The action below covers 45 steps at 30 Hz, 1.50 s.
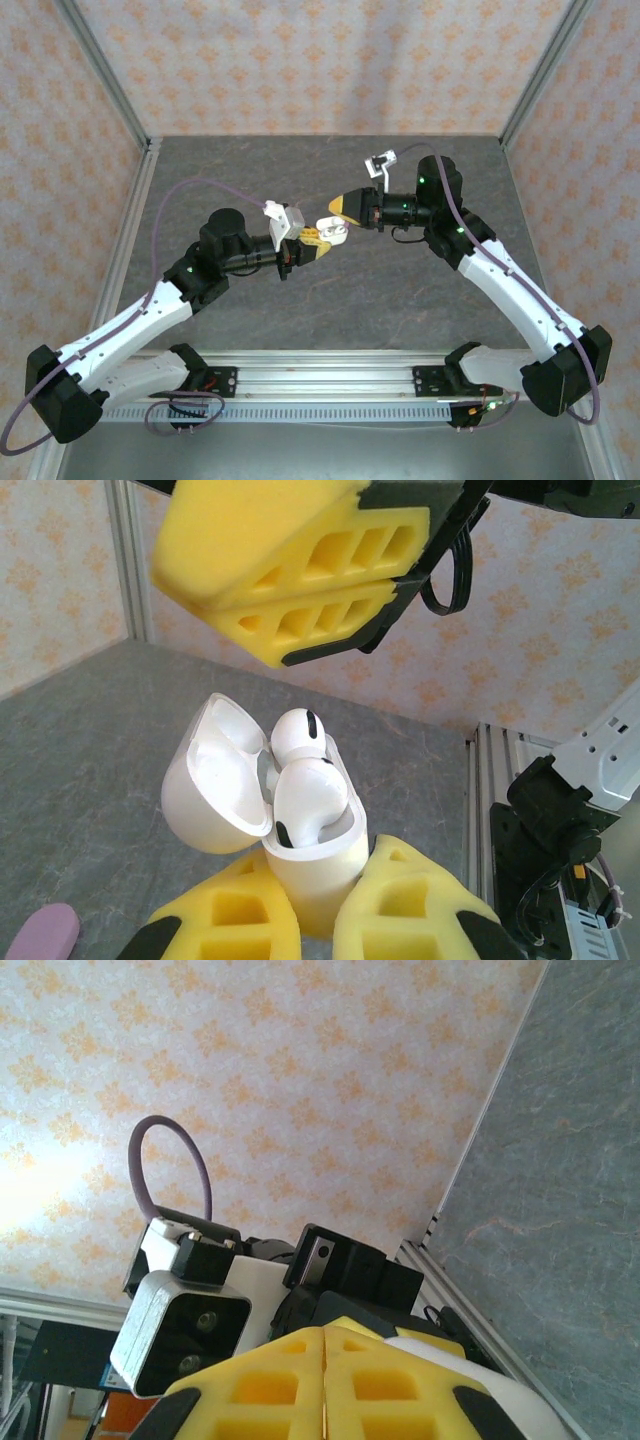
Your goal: Insert the wireless bluetooth earbuds into the charging case
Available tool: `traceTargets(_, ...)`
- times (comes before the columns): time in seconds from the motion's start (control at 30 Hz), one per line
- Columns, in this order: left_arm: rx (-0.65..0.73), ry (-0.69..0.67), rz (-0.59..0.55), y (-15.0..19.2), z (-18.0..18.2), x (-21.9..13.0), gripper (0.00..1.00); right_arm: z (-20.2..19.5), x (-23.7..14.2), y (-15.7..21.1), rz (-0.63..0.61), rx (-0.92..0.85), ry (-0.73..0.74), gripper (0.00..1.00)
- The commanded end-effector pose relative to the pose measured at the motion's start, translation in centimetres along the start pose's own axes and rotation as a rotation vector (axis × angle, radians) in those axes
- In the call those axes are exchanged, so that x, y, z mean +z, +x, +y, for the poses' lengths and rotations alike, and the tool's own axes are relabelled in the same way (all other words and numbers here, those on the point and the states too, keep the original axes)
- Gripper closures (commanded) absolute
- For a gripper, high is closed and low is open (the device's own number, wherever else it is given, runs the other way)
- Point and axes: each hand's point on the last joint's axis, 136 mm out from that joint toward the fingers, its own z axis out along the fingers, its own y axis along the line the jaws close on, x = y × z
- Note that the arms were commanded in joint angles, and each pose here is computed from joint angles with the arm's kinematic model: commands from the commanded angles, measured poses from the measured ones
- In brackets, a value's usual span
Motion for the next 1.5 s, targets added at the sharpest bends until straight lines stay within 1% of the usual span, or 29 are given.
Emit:
traceTargets(0.0,0.052,-0.011,-0.074,-2.7,-0.1,-0.3,1.00,1.1,-0.7,0.5,0.010,-0.075,-0.024,0.91)
traceTargets(0.13,0.052,0.000,-0.070,-2.7,-0.2,-0.1,1.00,-0.8,-1.7,0.0,-0.041,-0.059,0.082,0.89)
traceTargets(0.27,0.056,0.020,-0.072,-2.8,-0.5,-0.1,1.00,-2.5,-3.1,-1.7,-0.137,-0.025,0.169,0.86)
traceTargets(0.4,0.063,0.057,-0.078,-2.9,-1.1,-0.1,1.00,-4.3,-4.4,-3.2,-0.223,0.004,0.253,0.79)
traceTargets(0.47,0.069,0.081,-0.087,-3.2,-1.5,-0.1,1.00,-4.6,-4.5,-3.4,-0.229,0.013,0.263,0.76)
traceTargets(0.63,0.080,0.149,-0.087,-3.8,-2.5,0.2,1.00,-4.2,-3.1,-3.1,-0.165,0.066,0.169,0.73)
traceTargets(0.77,0.081,0.174,-0.072,-3.8,-2.7,0.7,1.00,-3.9,-2.2,-2.1,-0.102,0.068,0.132,0.71)
traceTargets(0.9,0.080,0.177,-0.066,-3.7,-2.6,1.1,1.00,-2.7,-1.5,-0.7,-0.031,0.052,0.085,0.67)
traceTargets(1.17,0.074,0.157,-0.059,-3.4,-2.1,1.3,1.00,-0.9,-0.6,1.9,0.092,0.031,0.009,0.66)
traceTargets(1.27,0.071,0.147,-0.057,-3.3,-1.9,1.3,1.00,-0.5,-0.5,2.3,0.114,0.026,-0.004,0.66)
traceTargets(1.47,0.059,0.133,-0.045,-3.0,-1.8,1.2,1.00,-0.4,-0.5,2.3,0.113,0.011,-0.007,0.67)
